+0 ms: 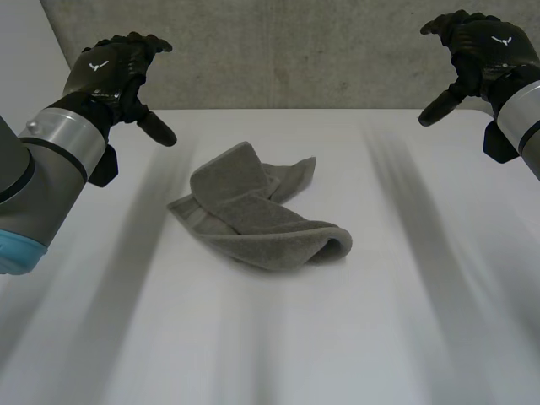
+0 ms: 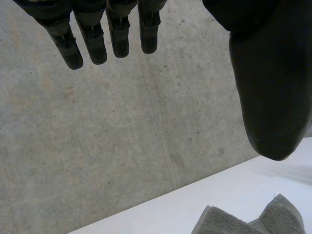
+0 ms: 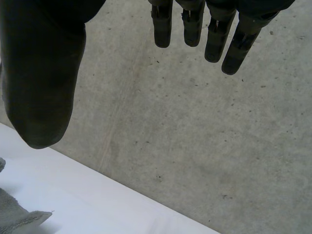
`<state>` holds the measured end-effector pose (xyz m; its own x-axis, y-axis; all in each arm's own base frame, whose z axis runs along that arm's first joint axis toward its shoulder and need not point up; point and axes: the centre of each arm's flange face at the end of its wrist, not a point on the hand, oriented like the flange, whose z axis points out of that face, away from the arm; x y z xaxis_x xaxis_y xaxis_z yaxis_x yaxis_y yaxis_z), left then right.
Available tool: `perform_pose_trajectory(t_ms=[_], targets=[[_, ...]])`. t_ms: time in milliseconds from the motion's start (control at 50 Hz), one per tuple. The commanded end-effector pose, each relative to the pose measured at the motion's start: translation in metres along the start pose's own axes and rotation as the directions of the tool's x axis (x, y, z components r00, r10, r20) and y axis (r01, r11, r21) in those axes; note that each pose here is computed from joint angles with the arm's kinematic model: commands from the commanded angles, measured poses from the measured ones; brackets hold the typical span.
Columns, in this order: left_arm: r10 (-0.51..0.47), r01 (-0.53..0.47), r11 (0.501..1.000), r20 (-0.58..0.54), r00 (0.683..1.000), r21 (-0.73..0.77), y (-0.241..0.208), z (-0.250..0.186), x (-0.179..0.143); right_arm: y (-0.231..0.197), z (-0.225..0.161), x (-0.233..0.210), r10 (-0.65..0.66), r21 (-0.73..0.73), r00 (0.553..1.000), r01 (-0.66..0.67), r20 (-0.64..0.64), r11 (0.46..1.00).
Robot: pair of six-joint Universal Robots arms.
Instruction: Fold the towel.
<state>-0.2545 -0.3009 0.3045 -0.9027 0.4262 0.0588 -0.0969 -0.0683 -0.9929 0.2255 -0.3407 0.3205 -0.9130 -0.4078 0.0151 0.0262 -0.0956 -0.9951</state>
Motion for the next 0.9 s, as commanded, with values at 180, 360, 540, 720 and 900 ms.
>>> perform_pose_trajectory(t_ms=[180, 360, 540, 720, 900], targets=[[0.000, 0.000, 1.000, 0.001, 1.000, -0.002, 0.001, 0.000, 0.000, 0.000, 0.000, 0.000, 0.000, 0.001, 1.000, 0.000, 0.000, 1.000], [0.001, -0.001, 1.000, 0.001, 1.000, -0.004, 0.002, 0.000, 0.000, 0.000, 0.000, 0.000, -0.002, 0.001, 1.000, 0.002, 0.000, 1.000], [0.009, -0.009, 1.000, -0.015, 1.000, -0.029, 0.011, 0.001, 0.001, 0.019, -0.013, -0.017, 0.041, -0.151, 0.987, -0.018, 0.152, 0.988], [0.095, -0.165, 0.951, -0.263, 0.960, -0.261, 0.068, -0.009, 0.019, 0.087, -0.046, -0.029, 0.158, -0.384, 0.965, -0.068, 0.208, 0.921], [0.141, -0.298, 0.859, -0.368, 0.919, -0.417, 0.123, -0.020, 0.028, 0.141, -0.056, -0.029, 0.187, -0.392, 0.972, -0.119, 0.140, 0.912]])
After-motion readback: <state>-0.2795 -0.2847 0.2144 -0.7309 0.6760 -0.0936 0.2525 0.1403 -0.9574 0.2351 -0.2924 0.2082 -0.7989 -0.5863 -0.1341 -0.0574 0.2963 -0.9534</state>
